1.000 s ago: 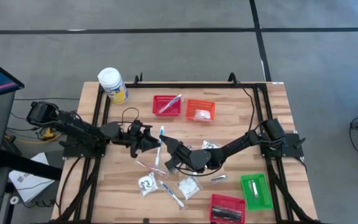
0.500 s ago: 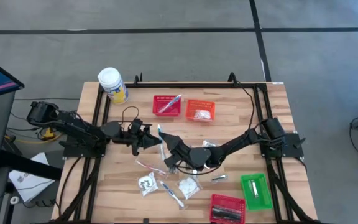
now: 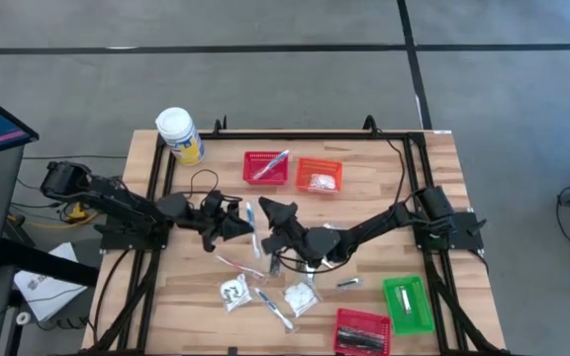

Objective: Pick & Place Travel size toiletries
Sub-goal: Put the blue toothbrush into the top red bin

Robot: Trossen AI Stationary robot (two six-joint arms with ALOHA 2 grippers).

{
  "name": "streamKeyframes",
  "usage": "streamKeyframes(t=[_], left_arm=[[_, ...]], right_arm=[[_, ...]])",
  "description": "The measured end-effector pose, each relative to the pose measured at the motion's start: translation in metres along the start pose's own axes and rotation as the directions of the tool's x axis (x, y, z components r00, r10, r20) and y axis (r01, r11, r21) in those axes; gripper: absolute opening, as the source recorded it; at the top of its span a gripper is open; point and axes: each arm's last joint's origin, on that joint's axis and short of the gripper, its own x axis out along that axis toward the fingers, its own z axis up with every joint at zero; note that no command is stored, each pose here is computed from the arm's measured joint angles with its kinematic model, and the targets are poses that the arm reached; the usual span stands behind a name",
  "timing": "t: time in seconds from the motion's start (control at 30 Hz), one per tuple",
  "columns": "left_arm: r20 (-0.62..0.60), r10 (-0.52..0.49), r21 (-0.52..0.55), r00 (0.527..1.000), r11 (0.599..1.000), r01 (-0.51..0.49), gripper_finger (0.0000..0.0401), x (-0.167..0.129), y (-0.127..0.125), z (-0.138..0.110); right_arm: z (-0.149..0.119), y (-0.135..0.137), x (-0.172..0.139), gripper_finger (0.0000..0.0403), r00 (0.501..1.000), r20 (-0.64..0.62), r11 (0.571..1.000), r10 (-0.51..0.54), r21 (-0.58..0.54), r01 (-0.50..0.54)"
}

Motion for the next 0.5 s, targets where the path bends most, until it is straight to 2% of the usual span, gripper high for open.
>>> streamKeyframes(t=[0.2,0.33,0.5], left_arm=[[0.014,-0.034,0.046,0.999,0.998,0.033,0.0006,-0.002,-0.007,0.002],[0.028,-0.033,0.064,0.999,0.997,0.031,0.0006,-0.002,-0.008,0.004],[0.037,-0.027,0.083,0.999,0.996,0.024,0.0006,-0.002,-0.008,0.005]], right_arm=[[-0.002,-0.001,0.001,0.0077,1.0,-0.023,1.0,-0.007,0.014,0.007],[-0.006,-0.011,0.003,0.0077,0.995,-0.081,0.992,-0.051,0.112,0.06],[-0.009,-0.024,-0.004,0.0077,0.993,-0.084,0.971,-0.082,0.219,0.098]])
